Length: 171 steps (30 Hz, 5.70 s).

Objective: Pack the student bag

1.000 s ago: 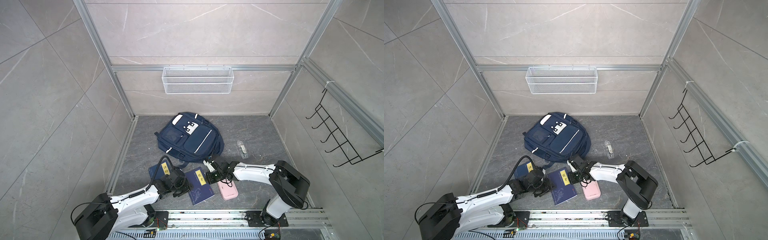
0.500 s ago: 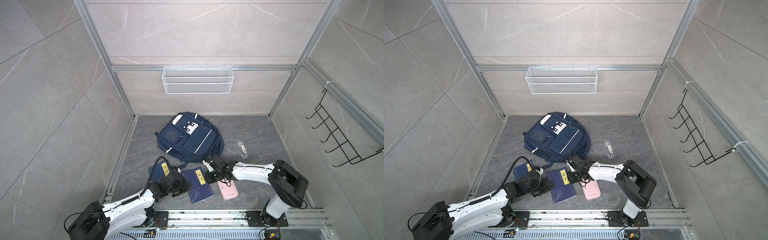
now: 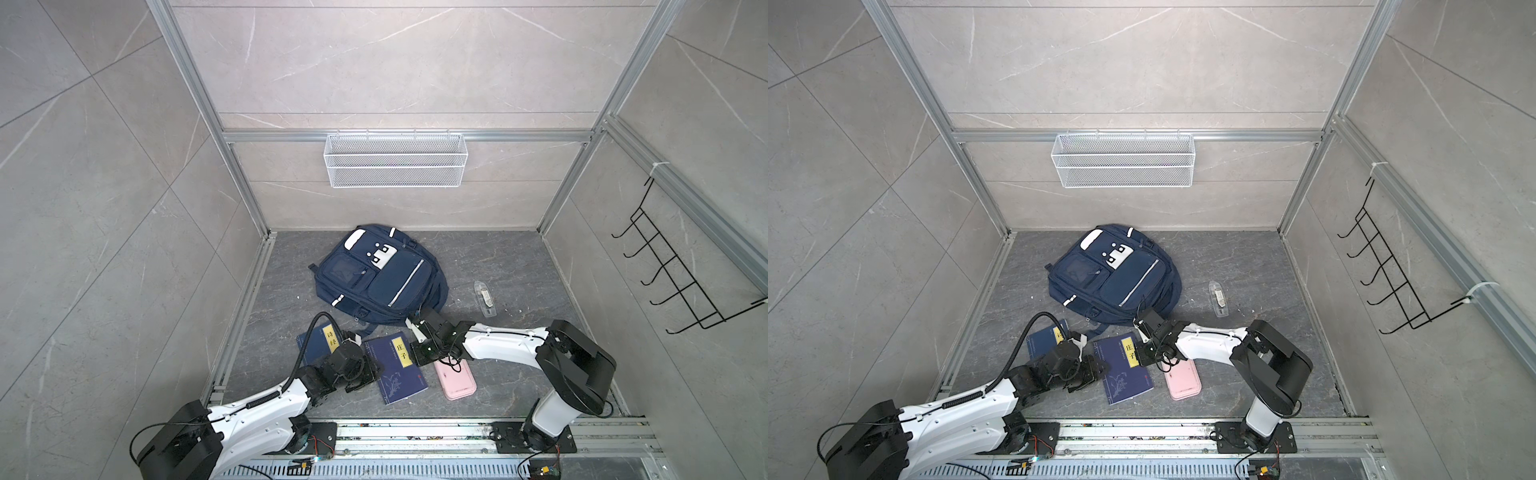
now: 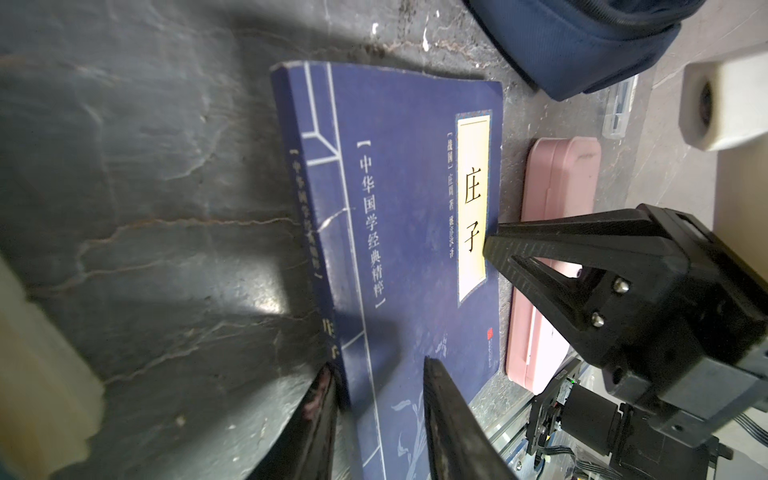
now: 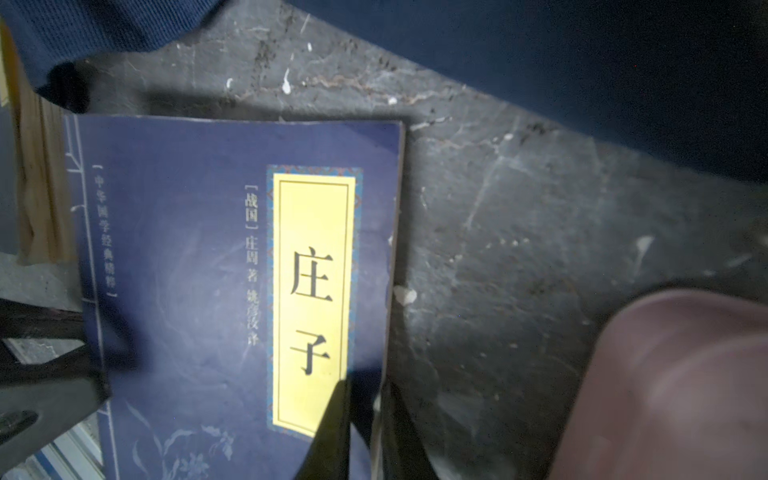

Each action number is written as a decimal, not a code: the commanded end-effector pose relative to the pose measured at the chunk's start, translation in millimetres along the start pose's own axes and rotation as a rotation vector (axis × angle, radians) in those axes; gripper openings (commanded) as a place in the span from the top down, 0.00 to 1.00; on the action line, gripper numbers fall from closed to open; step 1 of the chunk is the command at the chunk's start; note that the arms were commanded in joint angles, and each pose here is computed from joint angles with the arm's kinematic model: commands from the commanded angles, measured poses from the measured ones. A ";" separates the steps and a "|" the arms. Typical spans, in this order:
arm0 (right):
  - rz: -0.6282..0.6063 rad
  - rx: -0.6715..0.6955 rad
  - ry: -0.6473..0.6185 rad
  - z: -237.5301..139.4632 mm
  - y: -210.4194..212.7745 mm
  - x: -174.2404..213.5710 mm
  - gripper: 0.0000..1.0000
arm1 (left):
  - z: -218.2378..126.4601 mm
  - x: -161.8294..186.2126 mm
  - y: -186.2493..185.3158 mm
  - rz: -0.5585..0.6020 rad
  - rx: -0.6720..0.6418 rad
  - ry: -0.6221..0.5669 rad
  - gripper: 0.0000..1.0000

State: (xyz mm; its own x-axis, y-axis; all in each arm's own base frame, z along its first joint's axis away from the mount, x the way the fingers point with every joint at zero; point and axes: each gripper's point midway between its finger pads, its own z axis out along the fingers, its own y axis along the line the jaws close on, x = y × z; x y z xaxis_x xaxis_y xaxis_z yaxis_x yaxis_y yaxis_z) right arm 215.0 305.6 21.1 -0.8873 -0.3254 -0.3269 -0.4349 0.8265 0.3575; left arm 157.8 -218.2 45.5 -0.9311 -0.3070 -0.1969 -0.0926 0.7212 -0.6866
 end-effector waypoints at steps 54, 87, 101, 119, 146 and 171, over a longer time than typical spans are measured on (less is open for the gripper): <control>0.094 -0.400 -0.284 -99.5 55.0 -33.9 0.41 | -61.5 -43.4 -93.3 0.146 0.340 -0.021 0.98; 0.182 -0.907 -0.322 -145.8 62.4 -40.7 0.37 | -92.1 -34.5 -149.4 0.244 0.717 0.067 1.00; 0.164 -0.887 -0.341 -153.9 63.7 -43.7 0.79 | -69.5 -43.3 -115.8 0.169 0.579 0.058 0.97; 0.282 -0.514 -0.502 -147.7 -6.0 -62.1 1.00 | -65.4 -74.9 -83.3 0.278 0.160 -0.015 0.58; 0.260 -0.098 -0.889 -153.3 -104.1 -47.5 1.00 | 51.1 -155.2 -124.6 0.636 -0.431 0.087 0.59; 0.299 -0.142 -0.869 -145.1 -110.6 -52.1 1.00 | 106.4 -172.6 -112.7 0.912 -0.805 0.090 0.77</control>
State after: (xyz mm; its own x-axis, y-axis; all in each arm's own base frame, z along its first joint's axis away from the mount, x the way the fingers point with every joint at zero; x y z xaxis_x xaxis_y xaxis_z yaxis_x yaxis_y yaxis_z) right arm 284.1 162.6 115.3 -0.5851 0.3800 -0.7164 -0.2489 0.7566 0.6046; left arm 359.2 -327.3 70.1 -0.8052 0.5000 -0.3189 0.4494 0.8653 0.2218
